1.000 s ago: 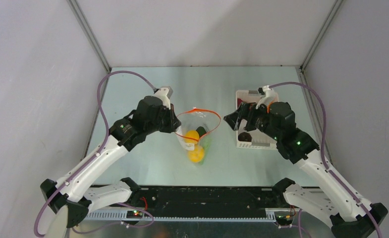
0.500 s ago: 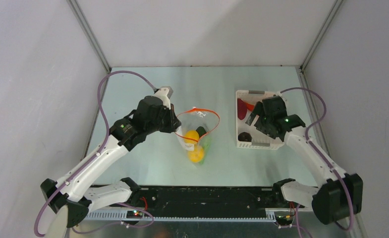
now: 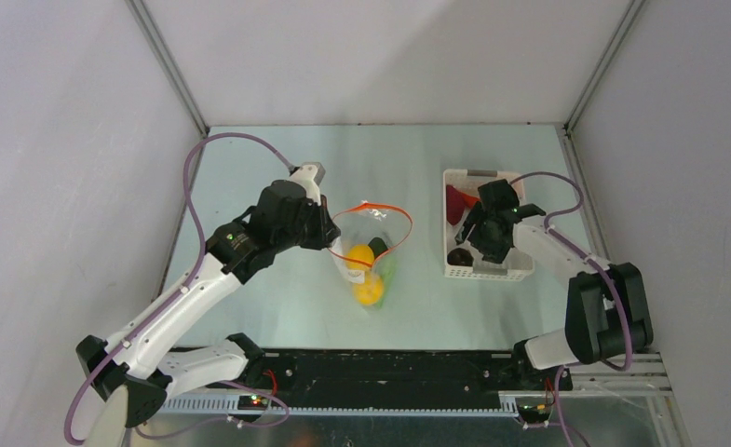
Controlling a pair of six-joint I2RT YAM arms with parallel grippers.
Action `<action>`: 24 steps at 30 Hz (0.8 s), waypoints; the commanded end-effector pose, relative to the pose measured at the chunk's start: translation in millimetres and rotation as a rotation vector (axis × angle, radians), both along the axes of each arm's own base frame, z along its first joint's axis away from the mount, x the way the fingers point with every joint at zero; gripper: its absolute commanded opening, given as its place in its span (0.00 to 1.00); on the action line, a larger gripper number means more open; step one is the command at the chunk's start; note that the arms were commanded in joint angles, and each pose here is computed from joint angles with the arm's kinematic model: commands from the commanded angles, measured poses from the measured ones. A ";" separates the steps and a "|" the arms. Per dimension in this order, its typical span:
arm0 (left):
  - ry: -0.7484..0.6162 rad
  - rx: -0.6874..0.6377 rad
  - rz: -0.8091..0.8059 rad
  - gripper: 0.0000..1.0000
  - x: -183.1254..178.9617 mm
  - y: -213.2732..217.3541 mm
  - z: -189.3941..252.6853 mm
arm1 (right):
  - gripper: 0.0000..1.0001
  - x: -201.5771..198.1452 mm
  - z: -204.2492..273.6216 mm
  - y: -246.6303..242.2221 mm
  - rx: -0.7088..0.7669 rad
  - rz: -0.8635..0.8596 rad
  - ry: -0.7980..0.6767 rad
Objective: Place the food in the zip-top bag and seal the zipper
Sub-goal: Pick up the fake fruit from the bin.
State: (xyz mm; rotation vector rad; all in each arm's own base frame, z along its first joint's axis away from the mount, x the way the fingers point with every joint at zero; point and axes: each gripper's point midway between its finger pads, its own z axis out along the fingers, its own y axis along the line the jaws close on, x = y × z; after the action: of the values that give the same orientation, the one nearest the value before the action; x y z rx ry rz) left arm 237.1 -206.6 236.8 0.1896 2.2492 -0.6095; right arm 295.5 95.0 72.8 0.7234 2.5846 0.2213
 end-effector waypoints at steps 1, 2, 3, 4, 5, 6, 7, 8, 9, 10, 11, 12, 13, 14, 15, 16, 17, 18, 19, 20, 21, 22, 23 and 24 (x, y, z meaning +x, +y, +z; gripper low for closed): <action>-0.030 0.004 -0.005 0.00 2.4 2.1 5.7 | 0.74 3.5 -14.1 8.5 0.037 0.010 0.022; -0.030 0.004 -0.005 0.00 2.4 2.0 5.8 | 0.73 2.9 -18.1 9.2 0.037 0.012 0.034; -0.029 0.004 -0.006 0.00 2.5 1.8 5.6 | 0.72 3.0 -19.8 10.9 0.044 0.016 0.038; -0.029 0.004 -0.005 0.00 2.5 2.1 5.7 | 0.71 2.7 -23.7 11.4 0.045 0.017 0.049; -0.031 0.004 -0.004 0.00 2.6 2.2 6.4 | 0.71 2.8 -26.1 12.2 0.048 0.019 0.052; -0.031 0.006 -0.004 0.00 2.7 2.3 5.8 | 0.71 2.3 -30.3 12.7 0.048 0.019 0.064; -0.030 0.006 -0.004 0.00 2.7 2.3 5.7 | 0.71 2.6 -32.6 13.2 0.050 0.020 0.068; -0.029 0.006 -0.004 0.00 2.5 2.3 5.6 | 0.70 1.7 -37.5 14.0 0.051 0.022 0.083; -0.030 0.005 -0.005 0.00 2.5 2.2 5.9 | 0.68 2.5 -39.6 14.6 0.052 0.022 0.084; -0.028 0.006 -0.005 0.00 2.4 2.1 5.4 | 0.65 2.4 -43.5 17.6 0.066 0.026 0.096; -0.030 0.004 -0.005 0.00 2.4 2.0 6.0 | 0.64 2.1 -45.8 19.2 0.076 0.024 0.104; -0.030 0.005 -0.004 0.00 2.4 2.3 5.7 | 0.60 2.2 -48.9 22.0 0.088 0.028 0.111; -0.030 0.005 -0.004 0.00 2.3 2.5 5.7 | 0.58 1.9 -52.2 23.2 0.093 0.025 0.121; -0.031 0.005 -0.003 0.00 2.4 2.7 5.9 | 0.54 2.6 -52.8 25.1 0.103 0.026 0.120; -0.031 0.006 -0.002 0.00 2.5 2.9 5.9 | 0.52 2.7 -54.1 25.9 0.107 0.025 0.124; -0.032 0.006 -0.003 0.00 2.4 2.6 6.0 | 0.46 3.6 -53.9 26.7 0.111 0.026 0.121; -0.033 0.005 -0.001 0.00 2.7 3.1 6.3 | 0.43 3.9 -53.0 26.7 0.111 0.026 0.118; -0.033 0.007 0.000 0.00 2.8 3.4 6.0 | 0.37 4.4 -52.4 25.2 0.104 0.023 0.113; -0.034 0.007 0.000 0.00 3.0 3.1 6.0 | 0.31 5.5 -49.2 24.3 0.100 0.021 0.102; -0.033 0.007 0.000 0.00 2.8 3.2 5.8 | 0.28 5.5 -47.8 21.3 0.089 0.015 0.097; -0.032 0.007 -0.002 0.00 2.6 2.9 5.6 | 0.22 6.8 -42.5 20.3 0.087 0.014 0.080; -0.031 0.006 -0.003 0.00 2.6 2.6 5.6 | 0.19 6.7 -39.8 18.6 0.080 0.013 0.073; -0.031 0.006 -0.003 0.00 2.6 2.5 5.8 | 0.15 7.9 -33.0 17.7 0.076 0.023 0.050; -0.032 0.006 -0.004 0.00 2.7 2.7 5.9 | 0.14 7.0 -30.2 17.0 0.075 0.026 0.046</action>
State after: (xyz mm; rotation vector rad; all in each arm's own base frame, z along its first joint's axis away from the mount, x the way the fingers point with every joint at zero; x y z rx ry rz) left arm 237.0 -206.4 236.7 0.1895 2.2498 -0.6087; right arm 304.8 117.5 32.6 0.7448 2.6707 0.3341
